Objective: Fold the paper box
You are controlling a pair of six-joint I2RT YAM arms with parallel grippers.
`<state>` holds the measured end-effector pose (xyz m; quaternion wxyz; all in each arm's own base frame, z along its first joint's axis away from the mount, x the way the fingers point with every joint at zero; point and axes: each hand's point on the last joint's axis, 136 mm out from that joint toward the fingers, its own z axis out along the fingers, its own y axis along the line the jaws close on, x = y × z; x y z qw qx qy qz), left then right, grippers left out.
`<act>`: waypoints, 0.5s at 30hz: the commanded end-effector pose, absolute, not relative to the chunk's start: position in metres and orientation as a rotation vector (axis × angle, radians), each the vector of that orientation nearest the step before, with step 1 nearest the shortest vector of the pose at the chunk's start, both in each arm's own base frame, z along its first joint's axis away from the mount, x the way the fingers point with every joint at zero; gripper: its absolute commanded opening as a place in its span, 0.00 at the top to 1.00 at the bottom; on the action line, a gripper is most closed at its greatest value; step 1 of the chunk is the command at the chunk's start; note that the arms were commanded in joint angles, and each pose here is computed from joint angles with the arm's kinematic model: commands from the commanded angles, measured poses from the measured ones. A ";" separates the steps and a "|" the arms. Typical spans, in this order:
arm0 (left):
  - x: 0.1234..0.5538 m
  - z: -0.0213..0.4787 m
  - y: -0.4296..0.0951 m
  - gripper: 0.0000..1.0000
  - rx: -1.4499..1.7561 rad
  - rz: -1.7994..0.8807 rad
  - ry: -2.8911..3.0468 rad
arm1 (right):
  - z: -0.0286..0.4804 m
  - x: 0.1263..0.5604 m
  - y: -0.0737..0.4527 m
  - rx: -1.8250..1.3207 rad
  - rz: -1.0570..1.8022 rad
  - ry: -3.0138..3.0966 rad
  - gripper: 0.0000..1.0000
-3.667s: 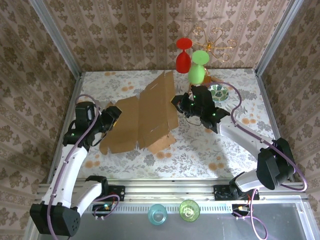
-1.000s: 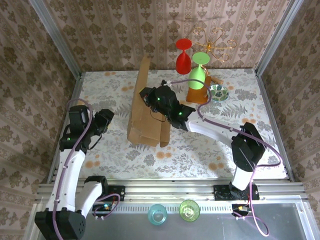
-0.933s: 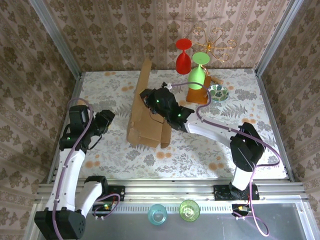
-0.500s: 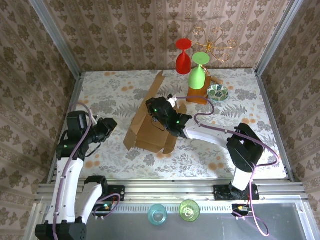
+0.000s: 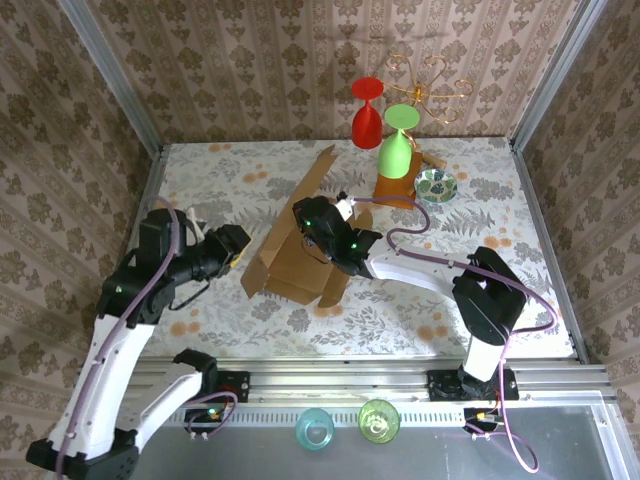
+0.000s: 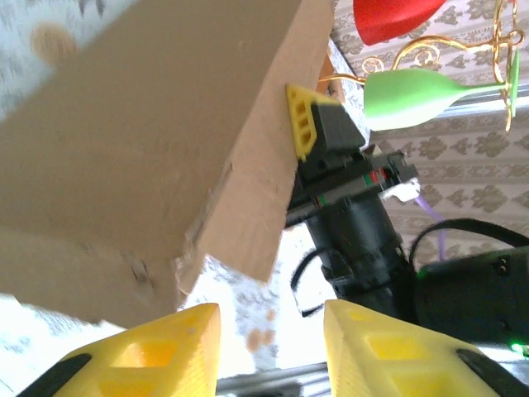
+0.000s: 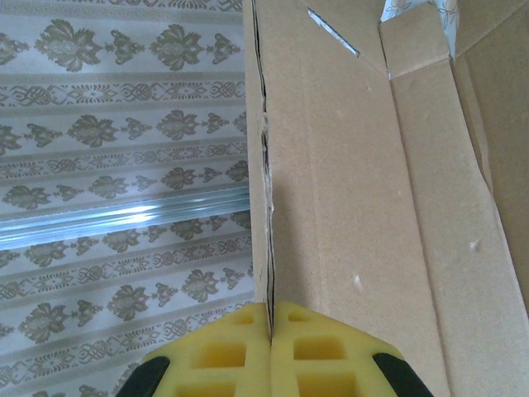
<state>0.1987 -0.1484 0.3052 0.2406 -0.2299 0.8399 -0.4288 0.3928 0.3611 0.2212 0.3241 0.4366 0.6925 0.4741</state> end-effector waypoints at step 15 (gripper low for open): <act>0.237 0.303 -0.169 0.50 -1.248 -1.361 1.851 | 0.234 0.405 0.368 1.275 1.287 1.719 1.00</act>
